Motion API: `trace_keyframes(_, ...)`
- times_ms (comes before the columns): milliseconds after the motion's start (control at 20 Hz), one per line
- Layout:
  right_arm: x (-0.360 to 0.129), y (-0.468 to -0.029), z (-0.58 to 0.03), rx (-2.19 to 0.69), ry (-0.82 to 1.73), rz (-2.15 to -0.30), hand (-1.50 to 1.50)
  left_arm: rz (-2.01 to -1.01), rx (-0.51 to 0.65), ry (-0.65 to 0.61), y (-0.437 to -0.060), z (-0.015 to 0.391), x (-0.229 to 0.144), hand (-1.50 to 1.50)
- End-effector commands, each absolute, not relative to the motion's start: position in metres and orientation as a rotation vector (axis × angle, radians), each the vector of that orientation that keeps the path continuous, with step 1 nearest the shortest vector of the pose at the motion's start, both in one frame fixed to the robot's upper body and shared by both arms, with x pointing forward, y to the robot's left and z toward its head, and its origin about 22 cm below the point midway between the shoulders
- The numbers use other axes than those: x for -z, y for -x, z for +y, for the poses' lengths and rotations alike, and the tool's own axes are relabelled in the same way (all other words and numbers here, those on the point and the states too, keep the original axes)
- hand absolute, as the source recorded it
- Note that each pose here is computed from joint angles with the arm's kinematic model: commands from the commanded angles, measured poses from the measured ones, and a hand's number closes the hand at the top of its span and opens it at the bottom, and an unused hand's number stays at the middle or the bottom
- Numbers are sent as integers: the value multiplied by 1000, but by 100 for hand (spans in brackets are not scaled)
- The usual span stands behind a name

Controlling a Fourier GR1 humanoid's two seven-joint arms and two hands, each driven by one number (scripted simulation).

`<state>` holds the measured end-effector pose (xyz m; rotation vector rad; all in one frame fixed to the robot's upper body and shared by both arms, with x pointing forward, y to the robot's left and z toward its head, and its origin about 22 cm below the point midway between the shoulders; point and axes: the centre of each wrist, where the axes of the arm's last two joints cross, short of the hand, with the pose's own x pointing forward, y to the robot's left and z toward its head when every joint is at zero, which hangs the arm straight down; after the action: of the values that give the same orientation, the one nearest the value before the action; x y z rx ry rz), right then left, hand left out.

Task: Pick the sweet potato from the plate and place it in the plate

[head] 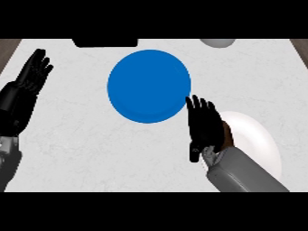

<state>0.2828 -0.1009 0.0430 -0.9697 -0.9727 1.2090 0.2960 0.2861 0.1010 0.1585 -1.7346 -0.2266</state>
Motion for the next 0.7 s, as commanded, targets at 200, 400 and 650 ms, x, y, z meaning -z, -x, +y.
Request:
trace_keyframes(200, -71, -285, -73, -1270, 1010, -645, -150, -1743, 239, -137, -293, 279, -99, 0)
trace_keyframes(400, -69, -295, -108, -1267, 1055, -612, -150, -1752, 222, -153, -294, 284, -98, 0)
trace_keyframes(650, -48, -301, -111, -1275, 1130, -498, -150, -1758, 228, -134, -297, 277, -109, 0)
